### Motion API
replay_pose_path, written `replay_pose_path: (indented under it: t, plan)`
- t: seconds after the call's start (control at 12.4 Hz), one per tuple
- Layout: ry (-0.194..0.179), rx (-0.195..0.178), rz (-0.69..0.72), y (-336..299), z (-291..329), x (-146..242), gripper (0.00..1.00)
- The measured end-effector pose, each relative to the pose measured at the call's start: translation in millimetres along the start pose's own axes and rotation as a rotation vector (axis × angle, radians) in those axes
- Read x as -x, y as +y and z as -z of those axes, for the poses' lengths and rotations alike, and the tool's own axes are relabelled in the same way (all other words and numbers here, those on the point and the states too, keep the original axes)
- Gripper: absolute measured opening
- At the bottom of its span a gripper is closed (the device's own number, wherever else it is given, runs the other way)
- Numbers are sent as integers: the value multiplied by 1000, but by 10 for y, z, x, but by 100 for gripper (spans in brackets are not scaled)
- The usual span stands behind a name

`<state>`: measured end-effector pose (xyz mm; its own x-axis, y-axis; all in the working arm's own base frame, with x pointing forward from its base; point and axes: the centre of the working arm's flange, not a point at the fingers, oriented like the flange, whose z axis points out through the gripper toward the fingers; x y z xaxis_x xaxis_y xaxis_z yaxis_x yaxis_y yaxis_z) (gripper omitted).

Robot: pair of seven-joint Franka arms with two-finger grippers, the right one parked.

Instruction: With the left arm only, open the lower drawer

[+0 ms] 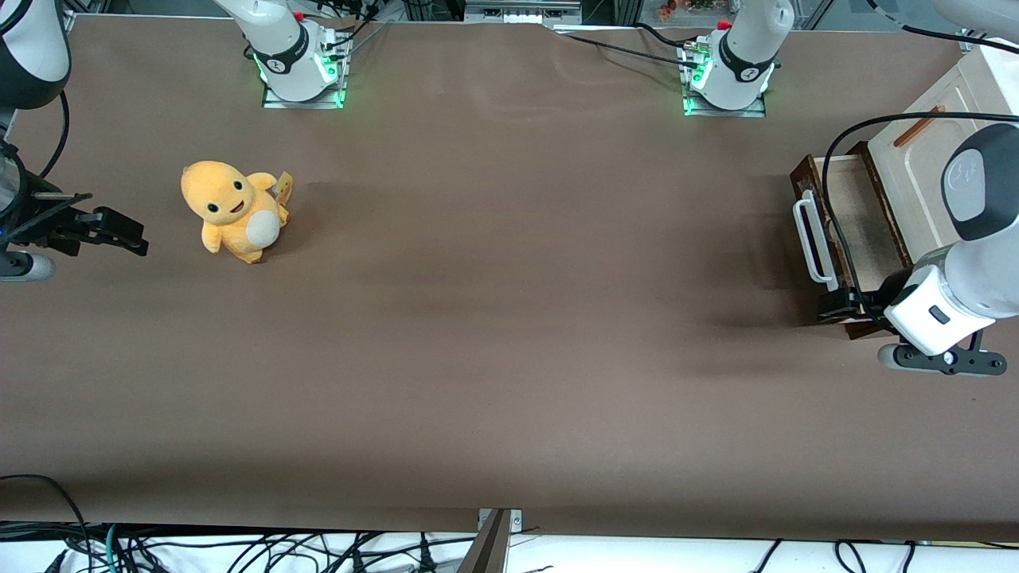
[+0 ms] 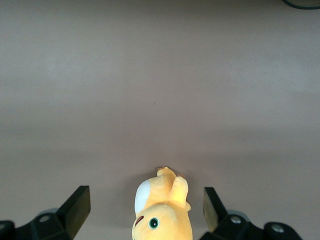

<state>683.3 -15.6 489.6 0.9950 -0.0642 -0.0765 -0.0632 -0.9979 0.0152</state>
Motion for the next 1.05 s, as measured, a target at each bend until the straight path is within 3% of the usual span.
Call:
replay_pose_path:
  t: [1.05]
  plan:
    - [4, -1, 9, -56, 61, 29, 100]
